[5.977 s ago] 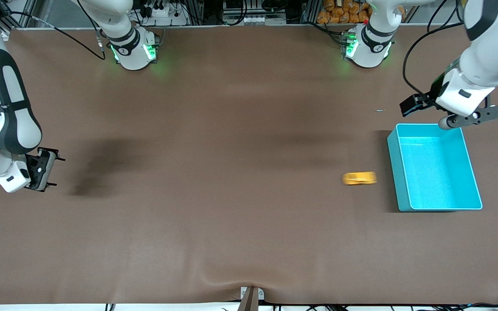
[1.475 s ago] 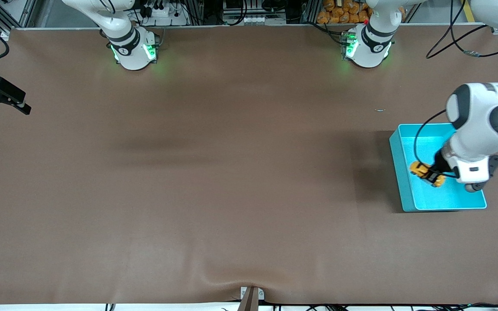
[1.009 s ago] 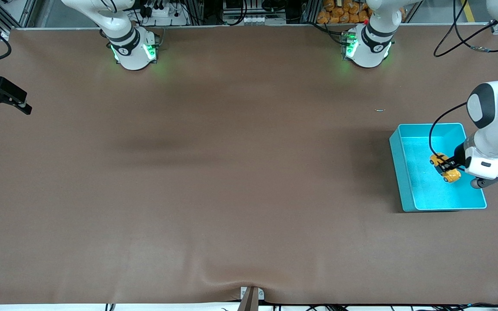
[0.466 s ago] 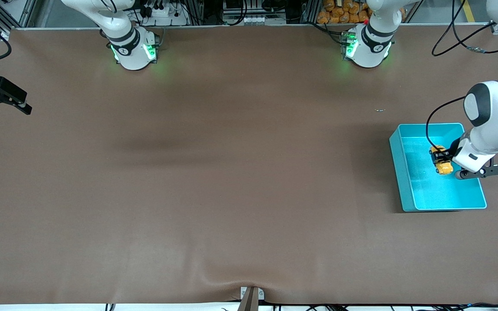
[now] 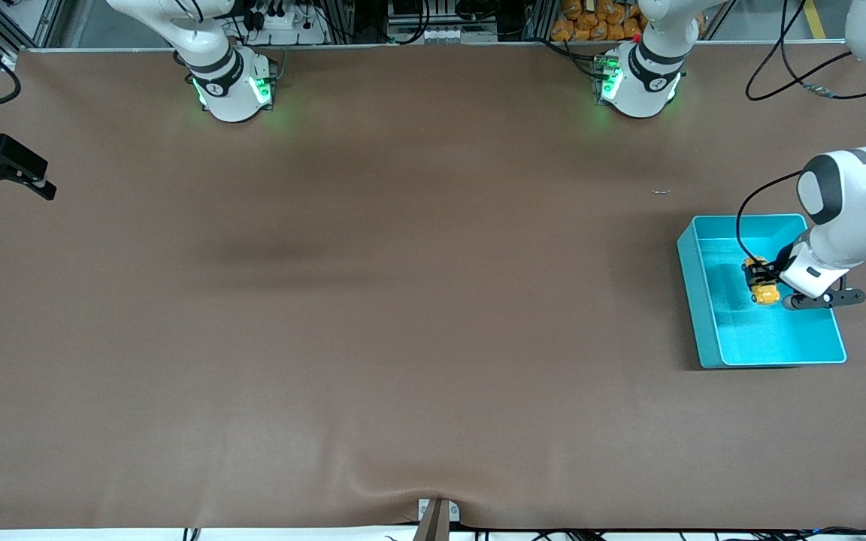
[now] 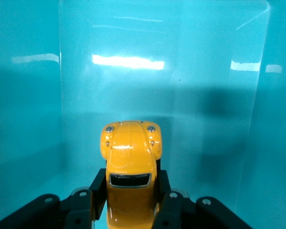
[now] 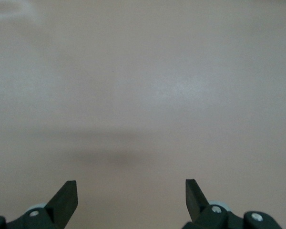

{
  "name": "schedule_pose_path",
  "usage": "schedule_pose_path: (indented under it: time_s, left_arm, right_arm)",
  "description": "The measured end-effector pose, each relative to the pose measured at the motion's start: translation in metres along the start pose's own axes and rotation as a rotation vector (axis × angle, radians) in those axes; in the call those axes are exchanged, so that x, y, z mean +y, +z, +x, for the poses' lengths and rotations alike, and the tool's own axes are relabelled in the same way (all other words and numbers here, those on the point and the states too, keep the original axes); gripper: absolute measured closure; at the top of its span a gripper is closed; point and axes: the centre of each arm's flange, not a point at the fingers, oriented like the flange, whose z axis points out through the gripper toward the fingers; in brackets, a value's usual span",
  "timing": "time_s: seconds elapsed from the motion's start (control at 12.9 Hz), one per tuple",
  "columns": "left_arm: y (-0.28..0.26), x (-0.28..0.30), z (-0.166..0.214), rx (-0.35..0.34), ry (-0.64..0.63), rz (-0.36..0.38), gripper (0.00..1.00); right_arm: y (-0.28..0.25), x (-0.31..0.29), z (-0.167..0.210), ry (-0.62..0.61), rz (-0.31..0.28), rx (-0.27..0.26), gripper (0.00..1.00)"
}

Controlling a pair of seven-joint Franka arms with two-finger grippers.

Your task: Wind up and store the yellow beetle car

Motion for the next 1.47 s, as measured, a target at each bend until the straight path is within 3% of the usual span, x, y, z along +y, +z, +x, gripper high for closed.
schedule_pose_path:
  time_s: [0.54,0.62,0.85,0.93,1.01,1.32,1.47]
  left_arm:
    - [0.018,0.003,0.010,-0.008,0.005,-0.014,0.55]
    - [0.017,0.003,0.012,-0.004,0.007,-0.014,0.51]
    - [-0.001,0.008,0.021,0.033,0.020,-0.010,0.17]
    - [-0.016,0.017,0.026,0.057,0.036,-0.009,0.05]
    - [-0.034,0.026,0.029,0.072,0.053,-0.006,0.00]
    - [-0.135,0.052,0.024,0.113,0.093,0.039,0.00]
    - [-0.190,0.069,0.013,0.109,0.081,0.020,0.00]
  right_arm:
    - [0.001,0.000,0.000,0.000,0.001,-0.006,0.00]
    - [0.001,0.000,0.000,0.000,0.001,-0.006,0.00]
    - [0.001,0.000,0.000,0.000,0.001,-0.007,0.00]
    - [0.002,0.000,0.000,0.000,0.001,-0.007,0.00]
    - [0.002,0.000,0.000,-0.001,0.001,-0.007,0.00]
    - [0.002,-0.001,0.000,-0.001,0.001,-0.008,0.00]
    - [0.002,-0.001,0.000,-0.001,0.001,-0.008,0.00]
